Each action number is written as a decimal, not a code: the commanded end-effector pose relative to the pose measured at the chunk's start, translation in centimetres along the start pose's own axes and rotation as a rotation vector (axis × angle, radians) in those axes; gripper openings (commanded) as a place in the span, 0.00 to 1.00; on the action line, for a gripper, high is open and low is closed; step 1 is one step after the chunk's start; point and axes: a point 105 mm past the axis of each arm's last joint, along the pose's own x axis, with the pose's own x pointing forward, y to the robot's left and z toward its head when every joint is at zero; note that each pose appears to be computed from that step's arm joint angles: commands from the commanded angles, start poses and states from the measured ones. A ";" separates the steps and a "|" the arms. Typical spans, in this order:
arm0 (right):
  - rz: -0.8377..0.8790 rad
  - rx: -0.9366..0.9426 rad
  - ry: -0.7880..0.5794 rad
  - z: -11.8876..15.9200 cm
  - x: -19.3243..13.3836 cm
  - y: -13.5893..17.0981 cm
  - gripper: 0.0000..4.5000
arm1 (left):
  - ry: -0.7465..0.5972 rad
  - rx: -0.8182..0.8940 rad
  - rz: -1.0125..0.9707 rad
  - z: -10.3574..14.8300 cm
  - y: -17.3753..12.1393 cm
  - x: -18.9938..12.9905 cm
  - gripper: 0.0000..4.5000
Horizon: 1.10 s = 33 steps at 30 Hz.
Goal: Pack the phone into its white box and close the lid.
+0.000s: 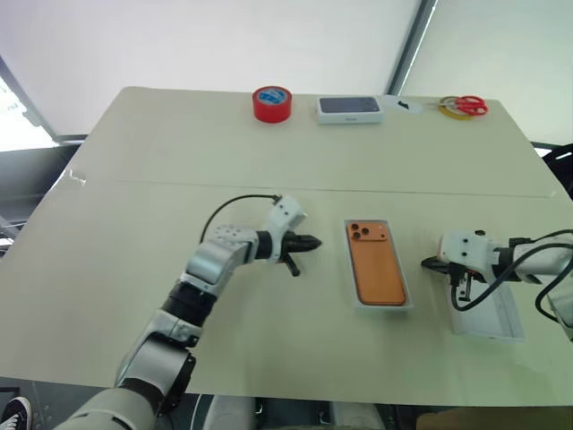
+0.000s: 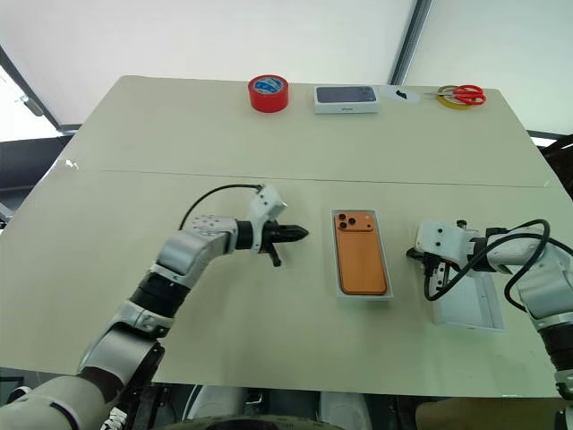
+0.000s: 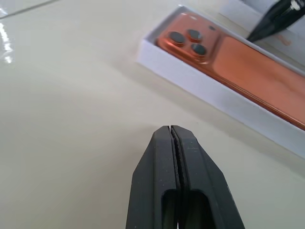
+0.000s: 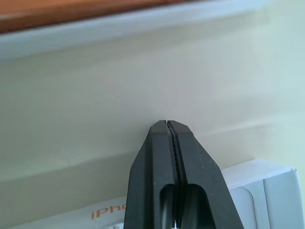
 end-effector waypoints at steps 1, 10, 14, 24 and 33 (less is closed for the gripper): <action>0.091 0.154 -0.160 3.1 -1.3 1.2 0.19 | -0.061 0.018 0.006 0.6 0.8 -2.8 0.12; -0.271 0.192 -0.228 4.8 -2.0 -2.1 0.98 | -0.146 0.248 0.008 1.8 1.2 -10.4 0.86; -0.396 0.307 -0.170 4.0 -1.8 -1.4 0.98 | -0.175 0.328 0.002 2.0 1.3 -12.2 0.86; -0.453 0.503 0.043 3.1 -2.9 0.7 0.98 | -0.157 0.423 -0.085 -0.6 -1.2 -13.3 0.86; -0.367 0.863 0.070 1.5 -2.6 2.7 0.98 | -0.227 0.472 -0.157 0.3 -3.2 -13.4 0.86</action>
